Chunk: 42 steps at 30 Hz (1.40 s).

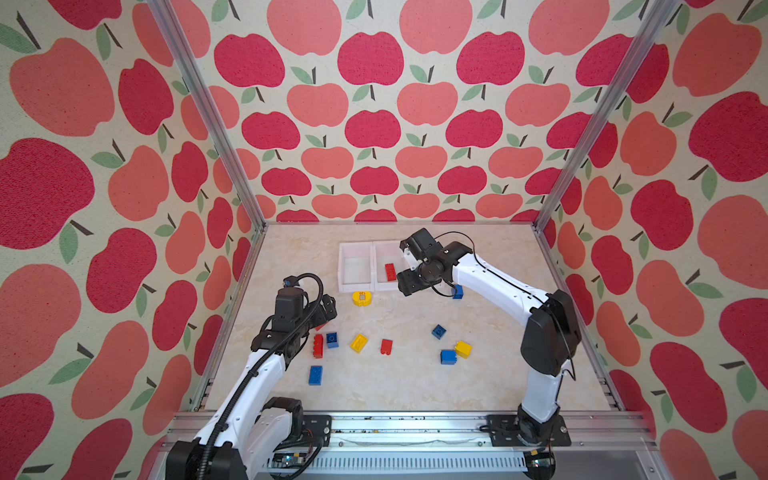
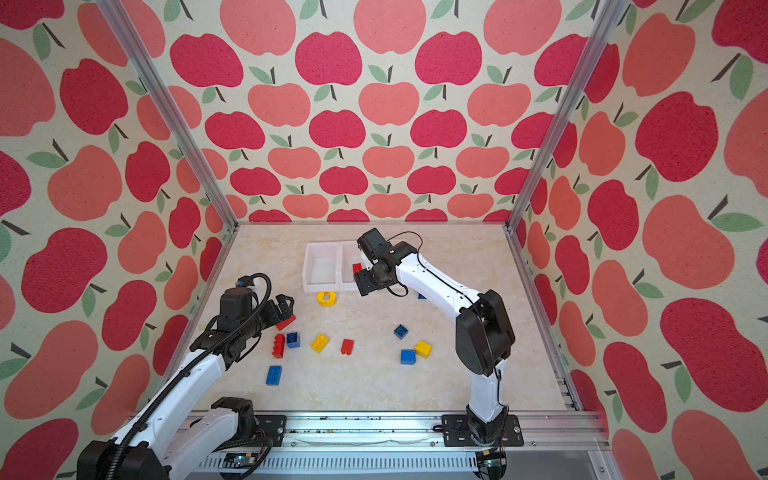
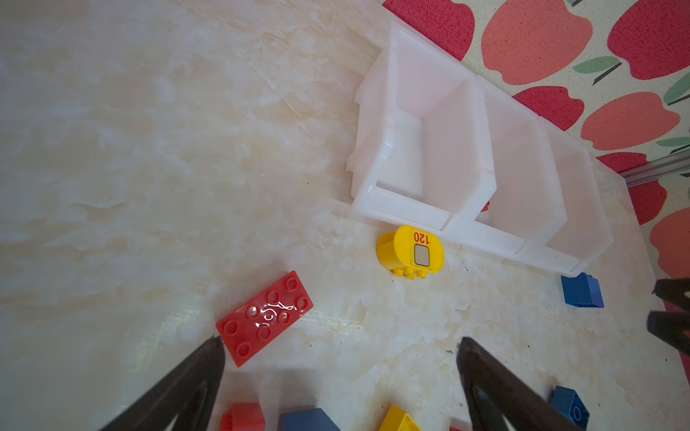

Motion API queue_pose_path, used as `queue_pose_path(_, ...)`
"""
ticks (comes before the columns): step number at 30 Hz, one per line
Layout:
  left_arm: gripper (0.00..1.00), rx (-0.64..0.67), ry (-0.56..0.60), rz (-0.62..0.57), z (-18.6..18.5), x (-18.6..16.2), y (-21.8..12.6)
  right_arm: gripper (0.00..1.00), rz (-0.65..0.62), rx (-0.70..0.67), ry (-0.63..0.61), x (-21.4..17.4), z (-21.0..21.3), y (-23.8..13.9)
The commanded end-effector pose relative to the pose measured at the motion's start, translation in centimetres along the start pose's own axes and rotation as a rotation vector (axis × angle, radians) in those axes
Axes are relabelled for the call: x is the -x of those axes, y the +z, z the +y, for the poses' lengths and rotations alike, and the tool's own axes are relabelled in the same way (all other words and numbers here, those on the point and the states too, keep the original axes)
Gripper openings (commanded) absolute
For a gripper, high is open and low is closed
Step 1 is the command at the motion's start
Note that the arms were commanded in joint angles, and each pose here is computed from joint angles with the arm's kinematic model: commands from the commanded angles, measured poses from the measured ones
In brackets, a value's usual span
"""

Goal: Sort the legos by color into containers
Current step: 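Move the right gripper back to the blue 2x2 brick near the robot, then close the right gripper on the blue 2x2 brick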

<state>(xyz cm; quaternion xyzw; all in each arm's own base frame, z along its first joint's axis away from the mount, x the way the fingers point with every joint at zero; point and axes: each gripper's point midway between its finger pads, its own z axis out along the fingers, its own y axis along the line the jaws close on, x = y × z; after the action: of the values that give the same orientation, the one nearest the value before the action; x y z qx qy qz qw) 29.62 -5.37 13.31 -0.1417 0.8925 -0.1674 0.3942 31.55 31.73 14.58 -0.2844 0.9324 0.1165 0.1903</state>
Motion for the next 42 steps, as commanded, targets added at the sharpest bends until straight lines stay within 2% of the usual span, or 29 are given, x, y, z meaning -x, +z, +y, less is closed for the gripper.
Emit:
queue_pose_path(1,0.99,0.002,-0.018,-0.006,-0.2,0.6,-0.3,0.79,0.014,0.042,-0.061,-2.7,0.5,-1.1)
queue_pose_path(9,0.99,-0.001,-0.018,0.003,0.0,0.2,-0.1,0.82,0.132,0.017,-0.110,-9.0,-0.7,-0.4)
queue_pose_path(16,0.99,0.004,-0.025,-0.002,0.2,-0.2,-0.6,0.83,0.211,-0.027,-0.140,-12.0,-2.0,1.5)
queue_pose_path(30,0.99,0.000,-0.024,0.001,0.3,-0.6,-0.9,0.82,0.302,-0.080,-0.154,-14.4,-3.3,4.9)
queue_pose_path(42,0.99,0.005,-0.030,0.000,0.5,-0.8,-1.0,0.74,0.341,-0.106,-0.167,-15.6,-4.0,6.2)
